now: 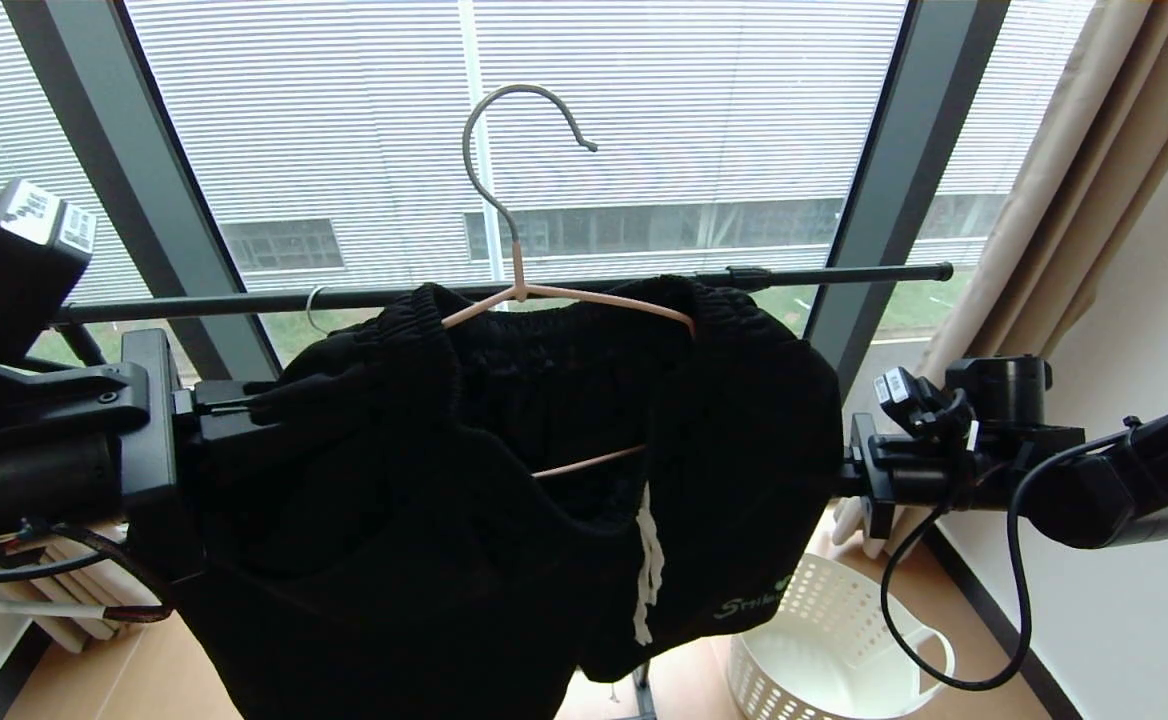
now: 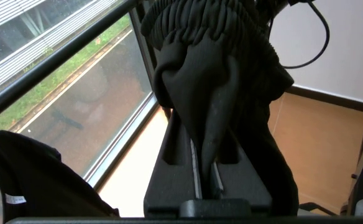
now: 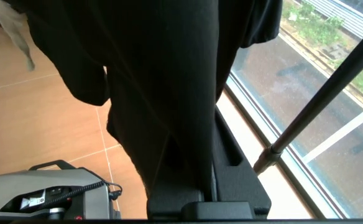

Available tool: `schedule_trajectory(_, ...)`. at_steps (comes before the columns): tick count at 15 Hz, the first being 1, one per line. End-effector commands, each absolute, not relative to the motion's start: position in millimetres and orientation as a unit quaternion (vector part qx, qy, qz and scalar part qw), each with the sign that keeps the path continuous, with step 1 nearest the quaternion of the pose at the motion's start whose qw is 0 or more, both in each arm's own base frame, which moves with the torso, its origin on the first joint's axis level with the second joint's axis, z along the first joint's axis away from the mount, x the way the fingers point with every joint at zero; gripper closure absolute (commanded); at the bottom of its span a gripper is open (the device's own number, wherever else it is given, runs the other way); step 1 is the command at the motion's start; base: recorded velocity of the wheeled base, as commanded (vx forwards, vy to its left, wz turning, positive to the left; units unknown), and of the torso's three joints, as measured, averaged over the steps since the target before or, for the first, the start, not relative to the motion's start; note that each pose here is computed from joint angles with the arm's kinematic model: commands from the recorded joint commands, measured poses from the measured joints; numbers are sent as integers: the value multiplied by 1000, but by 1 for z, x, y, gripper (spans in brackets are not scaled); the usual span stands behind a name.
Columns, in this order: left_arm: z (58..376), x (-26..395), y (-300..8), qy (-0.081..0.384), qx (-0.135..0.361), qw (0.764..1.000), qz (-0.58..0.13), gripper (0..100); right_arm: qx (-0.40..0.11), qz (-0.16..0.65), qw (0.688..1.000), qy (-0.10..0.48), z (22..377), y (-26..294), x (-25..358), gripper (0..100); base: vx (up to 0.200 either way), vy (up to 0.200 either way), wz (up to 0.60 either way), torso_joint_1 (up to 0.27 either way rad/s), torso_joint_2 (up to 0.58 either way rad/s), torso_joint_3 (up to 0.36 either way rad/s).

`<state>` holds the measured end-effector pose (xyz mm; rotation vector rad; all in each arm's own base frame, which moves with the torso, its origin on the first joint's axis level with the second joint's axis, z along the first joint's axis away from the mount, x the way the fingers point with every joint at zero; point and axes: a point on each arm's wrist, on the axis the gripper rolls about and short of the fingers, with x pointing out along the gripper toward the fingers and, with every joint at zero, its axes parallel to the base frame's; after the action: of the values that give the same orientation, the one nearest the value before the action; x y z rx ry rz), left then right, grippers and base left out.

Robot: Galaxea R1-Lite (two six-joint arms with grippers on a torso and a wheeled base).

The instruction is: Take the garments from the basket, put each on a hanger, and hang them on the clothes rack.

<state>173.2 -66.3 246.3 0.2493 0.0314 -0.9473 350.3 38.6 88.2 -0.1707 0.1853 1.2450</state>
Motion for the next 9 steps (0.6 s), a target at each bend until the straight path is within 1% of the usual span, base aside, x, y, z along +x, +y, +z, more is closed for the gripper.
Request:
schedule_trajectory(1,246,172,-66,14,119,883,-455,100,-78,584,803,89,87,40,350,100,0,0,0,0,0,0)
schedule_trajectory(4,244,173,-66,19,118,882,-455,100,-79,592,797,92,85,49,346,100,0,0,0,0,0,0)
schedule_trajectory(7,245,173,-66,18,118,882,-455,100,-81,592,796,94,84,49,344,100,0,0,0,0,0,0)
schedule_trajectory(8,245,173,-66,18,118,882,-455,100,-81,593,796,94,84,50,344,0,0,0,0,0,0,0)
schedule_trajectory(9,244,173,-66,19,118,882,-455,100,-82,593,795,93,84,50,343,0,0,0,0,0,0,0)
